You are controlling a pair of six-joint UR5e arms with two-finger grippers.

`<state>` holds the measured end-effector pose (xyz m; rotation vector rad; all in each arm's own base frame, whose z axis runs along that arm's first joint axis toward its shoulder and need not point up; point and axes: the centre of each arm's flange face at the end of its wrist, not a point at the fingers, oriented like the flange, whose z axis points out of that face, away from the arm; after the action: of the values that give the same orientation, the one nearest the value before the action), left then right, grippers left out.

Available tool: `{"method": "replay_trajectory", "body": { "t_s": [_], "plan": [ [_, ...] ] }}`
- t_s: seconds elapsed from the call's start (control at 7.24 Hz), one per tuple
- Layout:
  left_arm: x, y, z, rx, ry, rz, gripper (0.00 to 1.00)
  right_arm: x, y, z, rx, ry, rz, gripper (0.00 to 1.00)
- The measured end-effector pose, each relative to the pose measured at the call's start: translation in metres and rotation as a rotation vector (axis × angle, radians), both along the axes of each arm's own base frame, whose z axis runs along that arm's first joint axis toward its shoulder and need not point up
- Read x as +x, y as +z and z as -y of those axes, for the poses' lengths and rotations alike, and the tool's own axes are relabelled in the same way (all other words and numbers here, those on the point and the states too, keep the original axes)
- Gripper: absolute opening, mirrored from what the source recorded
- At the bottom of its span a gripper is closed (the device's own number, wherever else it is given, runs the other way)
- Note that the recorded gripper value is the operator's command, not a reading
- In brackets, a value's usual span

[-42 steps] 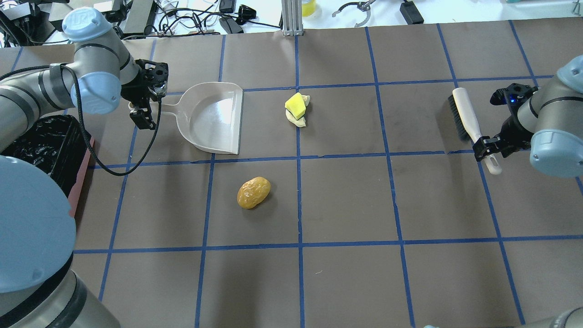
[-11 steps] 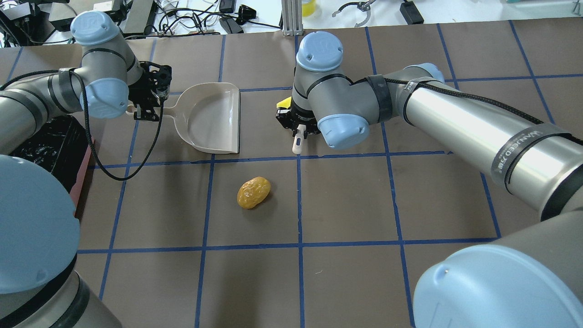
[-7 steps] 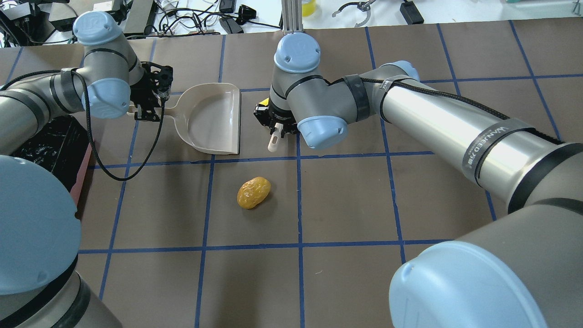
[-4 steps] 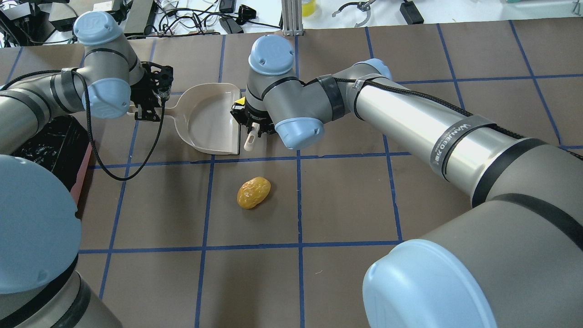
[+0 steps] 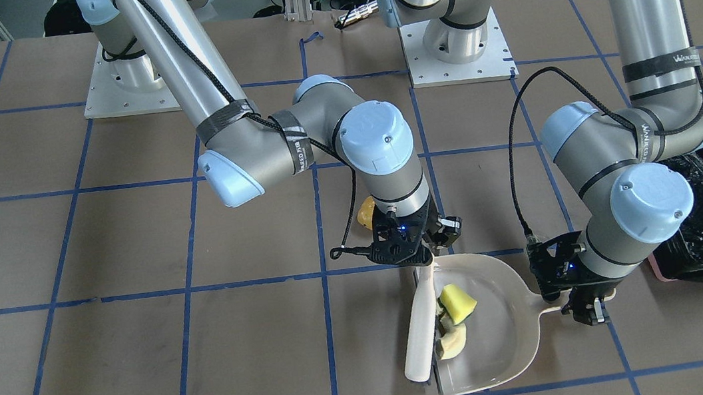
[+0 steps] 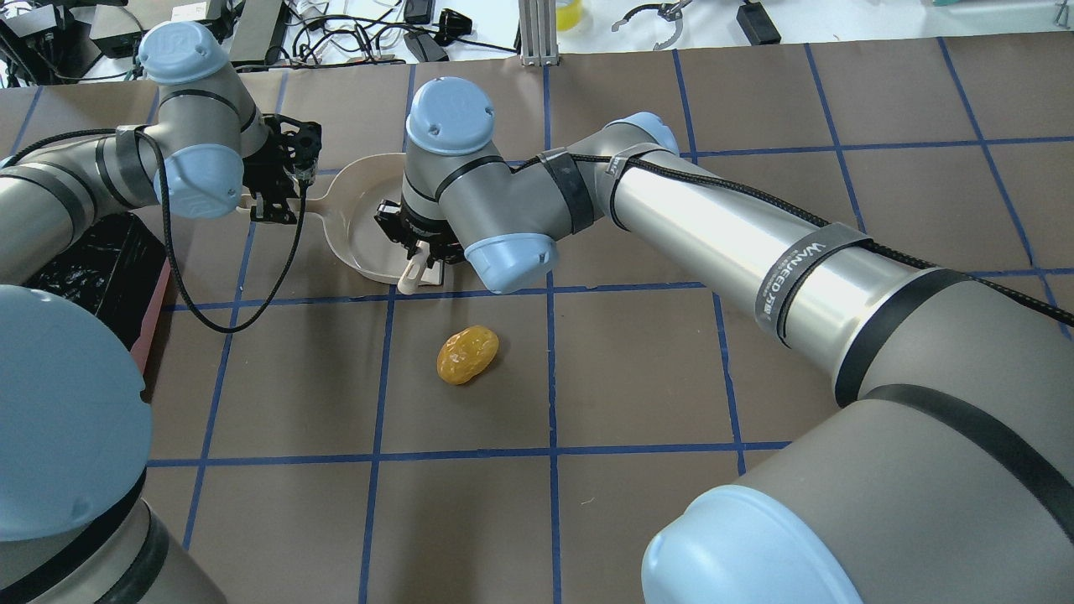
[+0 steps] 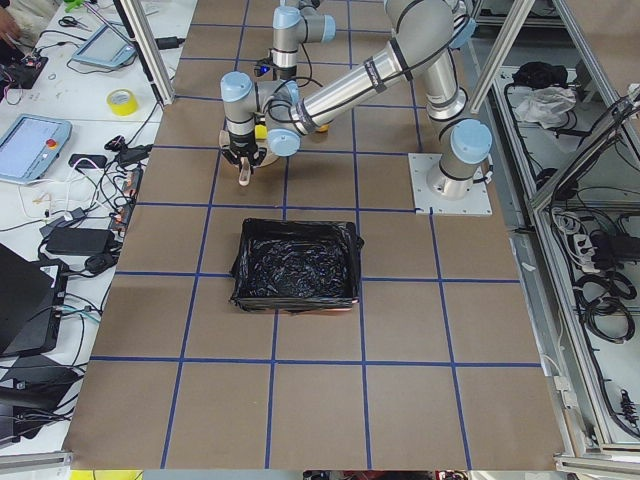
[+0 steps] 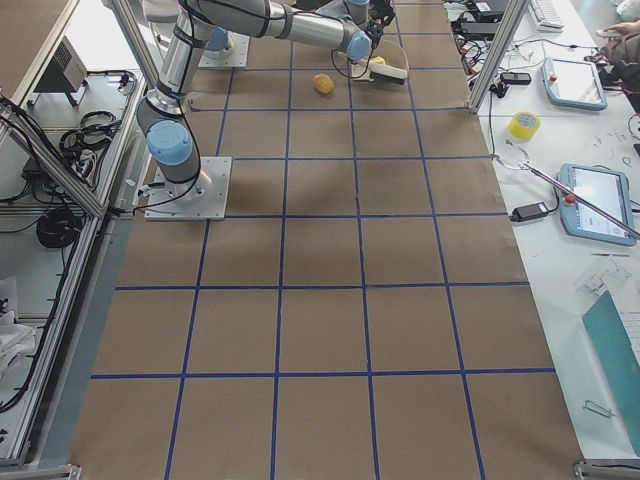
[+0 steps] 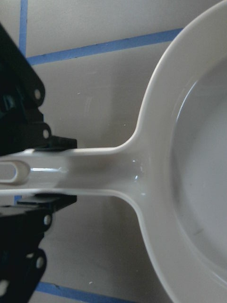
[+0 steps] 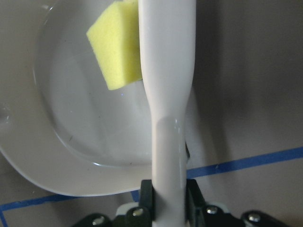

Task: Sweep and dump trash into bin
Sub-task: 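Sweep the sponge and peel into the dustpan with the right gripper's brush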

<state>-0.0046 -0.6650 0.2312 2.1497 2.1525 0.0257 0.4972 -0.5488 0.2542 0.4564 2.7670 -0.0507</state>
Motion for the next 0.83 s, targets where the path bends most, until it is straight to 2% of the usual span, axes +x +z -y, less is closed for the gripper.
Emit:
{"method": "replay_trajectory", "body": {
  "t_s": [0.55,0.83],
  "plan": [
    [0.000,0.002,0.000,-0.002,-0.004,0.000,0.00,0.024,0.012,-0.020,0.026,-0.025,0.036,0.00],
    [0.001,0.014,-0.003,-0.016,-0.029,0.004,0.00,-0.001,0.026,-0.012,0.014,0.003,-0.019,0.00]
  ]
}}
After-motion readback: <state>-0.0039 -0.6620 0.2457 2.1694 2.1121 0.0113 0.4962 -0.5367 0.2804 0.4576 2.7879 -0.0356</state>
